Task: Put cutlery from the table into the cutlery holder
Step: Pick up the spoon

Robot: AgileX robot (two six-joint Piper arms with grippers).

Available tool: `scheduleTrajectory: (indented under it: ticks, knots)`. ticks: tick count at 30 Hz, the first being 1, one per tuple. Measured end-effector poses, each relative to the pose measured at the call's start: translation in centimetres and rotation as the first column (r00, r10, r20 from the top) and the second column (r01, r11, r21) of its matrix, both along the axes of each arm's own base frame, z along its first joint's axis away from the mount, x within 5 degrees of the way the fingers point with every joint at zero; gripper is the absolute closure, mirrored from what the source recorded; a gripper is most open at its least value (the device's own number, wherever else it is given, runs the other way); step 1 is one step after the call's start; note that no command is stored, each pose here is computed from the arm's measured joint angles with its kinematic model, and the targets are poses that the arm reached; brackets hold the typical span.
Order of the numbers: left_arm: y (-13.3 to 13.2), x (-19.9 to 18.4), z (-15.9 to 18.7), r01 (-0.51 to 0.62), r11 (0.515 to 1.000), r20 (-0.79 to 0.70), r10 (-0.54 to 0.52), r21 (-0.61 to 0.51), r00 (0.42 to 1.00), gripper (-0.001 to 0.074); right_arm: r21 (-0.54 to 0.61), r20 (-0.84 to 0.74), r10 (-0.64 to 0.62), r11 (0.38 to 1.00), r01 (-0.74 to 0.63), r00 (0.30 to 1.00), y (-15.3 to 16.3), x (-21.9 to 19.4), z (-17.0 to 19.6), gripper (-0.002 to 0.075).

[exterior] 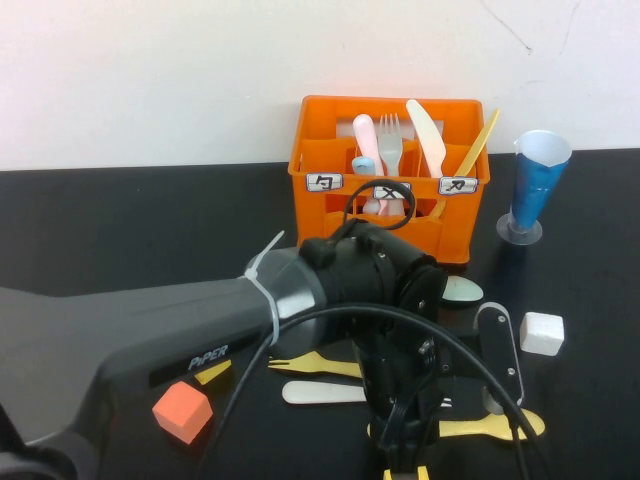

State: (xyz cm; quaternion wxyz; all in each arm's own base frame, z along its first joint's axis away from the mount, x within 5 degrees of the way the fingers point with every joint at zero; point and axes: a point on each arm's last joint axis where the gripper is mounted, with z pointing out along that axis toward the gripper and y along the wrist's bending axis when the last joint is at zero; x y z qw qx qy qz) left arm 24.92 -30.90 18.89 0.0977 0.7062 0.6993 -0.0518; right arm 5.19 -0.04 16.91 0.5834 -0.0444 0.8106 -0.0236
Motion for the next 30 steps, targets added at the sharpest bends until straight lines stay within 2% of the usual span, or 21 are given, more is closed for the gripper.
scheduleTrajectory:
  ticks: [6, 10, 23, 30]
  knots:
    - [-0.2, 0.0, -0.2, 0.011, 1.0, -0.006, -0.011, -0.011, 1.0, 0.0451, 0.0, 0.0, 0.0, 1.0, 0.0, 1.0, 0.0, 0.0, 0.0, 0.0729]
    - [-0.4, 0.2, -0.2, 0.012, 1.0, 0.005, -0.012, -0.027, 1.0, 0.0564, 0.0, 0.0, 0.0, 1.0, 0.0, 1.0, 0.0, 0.0, 0.0, 0.0729]
    - [-0.6, 0.4, 0.5, -0.002, 0.997, 0.049, 0.006, -0.077, 0.999, 0.0563, 0.0, 0.0, 0.0, 1.0, 0.0, 1.0, 0.0, 0.0, 0.0, 0.0729]
    - [0.4, 0.0, 5.1, -0.001, 0.985, 0.129, 0.024, -0.172, 0.991, 0.0563, 0.0, 0.0, 0.0, 1.0, 0.0, 1.0, 0.0, 0.0, 0.0, 0.0729]
